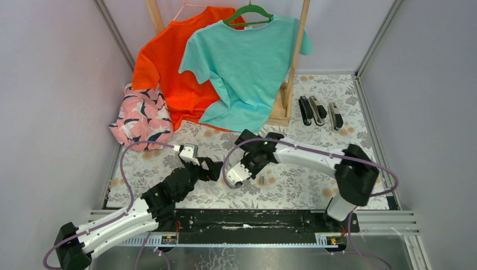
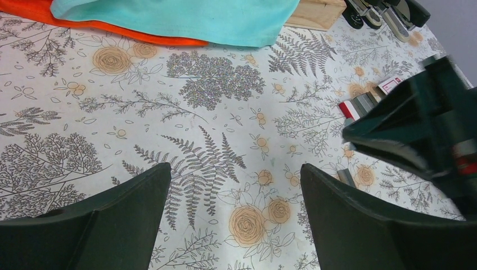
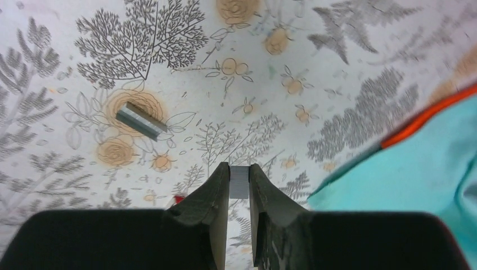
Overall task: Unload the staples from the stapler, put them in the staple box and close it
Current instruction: Pick up the staple at the center of the board, then place the staple in the staple box.
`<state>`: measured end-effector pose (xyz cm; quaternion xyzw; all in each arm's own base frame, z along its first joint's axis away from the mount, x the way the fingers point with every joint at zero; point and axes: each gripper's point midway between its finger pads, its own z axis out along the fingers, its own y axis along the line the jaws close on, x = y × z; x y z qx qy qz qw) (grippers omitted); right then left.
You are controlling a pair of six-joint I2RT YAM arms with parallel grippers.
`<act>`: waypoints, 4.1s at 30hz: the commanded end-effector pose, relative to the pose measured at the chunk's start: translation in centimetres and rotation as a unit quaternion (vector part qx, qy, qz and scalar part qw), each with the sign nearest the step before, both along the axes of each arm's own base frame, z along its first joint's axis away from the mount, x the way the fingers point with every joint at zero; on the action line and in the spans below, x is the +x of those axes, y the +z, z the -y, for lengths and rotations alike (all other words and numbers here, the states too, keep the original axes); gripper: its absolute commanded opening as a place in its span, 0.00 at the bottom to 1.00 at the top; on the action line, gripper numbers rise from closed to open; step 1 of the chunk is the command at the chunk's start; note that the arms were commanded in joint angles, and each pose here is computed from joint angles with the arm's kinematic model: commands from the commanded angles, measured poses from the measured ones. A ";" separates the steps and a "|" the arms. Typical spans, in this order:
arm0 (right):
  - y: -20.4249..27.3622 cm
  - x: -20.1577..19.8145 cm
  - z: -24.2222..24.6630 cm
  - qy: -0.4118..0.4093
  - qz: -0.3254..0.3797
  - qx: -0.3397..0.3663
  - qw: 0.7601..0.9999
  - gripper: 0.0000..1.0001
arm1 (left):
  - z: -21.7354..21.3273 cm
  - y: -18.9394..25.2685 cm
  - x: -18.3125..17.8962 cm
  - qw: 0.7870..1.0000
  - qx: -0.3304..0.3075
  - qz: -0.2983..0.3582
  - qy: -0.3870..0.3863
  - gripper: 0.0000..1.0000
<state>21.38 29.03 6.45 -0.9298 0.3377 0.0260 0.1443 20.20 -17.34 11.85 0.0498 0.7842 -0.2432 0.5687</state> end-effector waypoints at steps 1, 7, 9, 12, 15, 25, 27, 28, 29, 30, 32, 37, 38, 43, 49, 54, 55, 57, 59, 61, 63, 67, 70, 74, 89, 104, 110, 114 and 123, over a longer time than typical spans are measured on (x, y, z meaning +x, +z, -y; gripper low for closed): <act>3.2 -1.5 0.1 -0.158 -0.044 0.091 0.982 0.11 | 0.4 0.9 0.1 1.000 -0.017 0.007 -0.002 0.92; 5.2 -2.2 2.1 -0.369 -0.146 0.150 0.906 0.11 | 0.9 0.9 0.1 1.000 -0.022 0.005 -0.012 0.92; 5.8 -1.0 3.2 -0.435 -0.172 0.173 0.867 0.12 | 1.2 0.9 0.1 1.000 -0.022 0.004 -0.016 0.92; 6.3 0.2 4.5 -0.505 -0.197 0.205 0.814 0.12 | 1.4 0.8 0.1 1.000 -0.022 0.002 -0.020 0.92; 6.3 1.3 5.6 -0.563 -0.210 0.248 0.760 0.13 | 1.7 0.8 0.1 1.000 -0.020 0.001 -0.024 0.92; 4.7 4.4 9.0 -0.722 -0.222 0.319 0.572 0.15 | 2.2 0.7 0.1 0.999 -0.021 -0.002 -0.033 0.92; 4.3 4.6 9.3 -0.735 -0.219 0.319 0.557 0.15 | 2.3 0.7 0.1 0.999 -0.021 -0.002 -0.034 0.92; 4.3 4.7 9.4 -0.737 -0.219 0.319 0.553 0.15 | 2.3 0.8 0.1 0.999 -0.022 -0.002 -0.034 0.92; 4.2 4.8 9.4 -0.740 -0.220 0.319 0.550 0.15 | 2.3 0.8 0.1 0.999 -0.022 -0.001 -0.034 0.92; 4.1 4.8 9.4 -0.742 -0.220 0.319 0.547 0.15 | 2.4 0.9 0.1 0.999 -0.023 -0.001 -0.035 0.92; 3.8 5.0 9.6 -0.748 -0.218 0.319 0.540 0.15 | 2.4 0.9 0.1 0.999 -0.023 -0.001 -0.036 0.92; 2.7 5.4 10.1 -0.763 -0.212 0.314 0.524 0.15 | 2.6 0.9 0.1 0.999 -0.027 0.000 -0.041 0.92; 2.5 5.4 10.2 -0.766 -0.209 0.313 0.521 0.15 | 2.7 0.9 0.1 0.999 -0.028 -0.001 -0.041 0.92; 1.9 5.8 11.1 -0.777 -0.186 0.313 0.513 0.16 | 2.8 0.9 0.1 0.999 -0.028 -0.001 -0.044 0.92; 0.8 5.9 12.1 -0.791 -0.163 0.308 0.502 0.17 | 2.9 0.8 0.1 0.999 -0.026 -0.001 -0.045 0.92; -0.1 6.0 12.5 -0.807 -0.157 0.296 0.485 0.17 | 2.9 0.8 0.1 0.999 -0.026 0.000 -0.045 0.92; -0.2 6.1 12.3 -0.808 -0.161 0.297 0.484 0.17 | 3.0 0.8 0.1 0.999 -0.027 -0.001 -0.046 0.92; -0.6 6.1 12.2 -0.810 -0.165 0.295 0.479 0.17 | 3.0 0.8 0.1 0.999 -0.026 -0.001 -0.046 0.92; -1.1 6.1 12.3 -0.815 -0.164 0.290 0.475 0.17 | 2.9 0.7 0.2 0.999 -0.025 -0.002 -0.045 0.92; -1.3 6.3 12.3 -0.819 -0.163 0.287 0.470 0.17 | 3.0 0.7 0.1 0.999 -0.025 -0.002 -0.046 0.92; -1.5 6.4 12.3 -0.822 -0.162 0.285 0.466 0.17 | 3.0 0.7 0.1 0.999 -0.025 -0.002 -0.047 0.92; -1.7 6.7 12.5 -0.829 -0.155 0.283 0.457 0.17 | 3.0 0.8 0.2 0.999 -0.026 -0.002 -0.046 0.92; -2.0 6.8 12.6 -0.833 -0.153 0.281 0.452 0.18 | 3.1 0.8 0.2 0.999 -0.026 -0.002 -0.047 0.92; -2.2 7.0 12.6 -0.836 -0.150 0.279 0.448 0.18 | 3.1 0.8 0.1 0.999 -0.027 -0.003 -0.047 0.92; -2.4 6.9 12.3 -0.835 -0.158 0.276 0.449 0.19 | 3.0 0.8 0.1 0.999 -0.027 -0.002 -0.047 0.92; -2.3 6.5 11.3 -0.821 -0.184 0.278 0.463 0.18 | 3.0 0.8 0.1 0.998 -0.027 -0.003 -0.048 0.92; -2.5 6.6 11.6 -0.825 -0.179 0.275 0.459 0.18 | 3.0 0.8 0.1 0.999 -0.027 -0.002 -0.046 0.92; -2.7 6.5 11.6 -0.827 -0.179 0.271 0.458 0.18 | 3.0 0.9 0.1 0.999 -0.027 -0.001 -0.046 0.92; -2.9 6.5 11.3 -0.826 -0.186 0.267 0.461 0.19 | 2.9 0.8 0.1 0.999 -0.027 -0.002 -0.045 0.92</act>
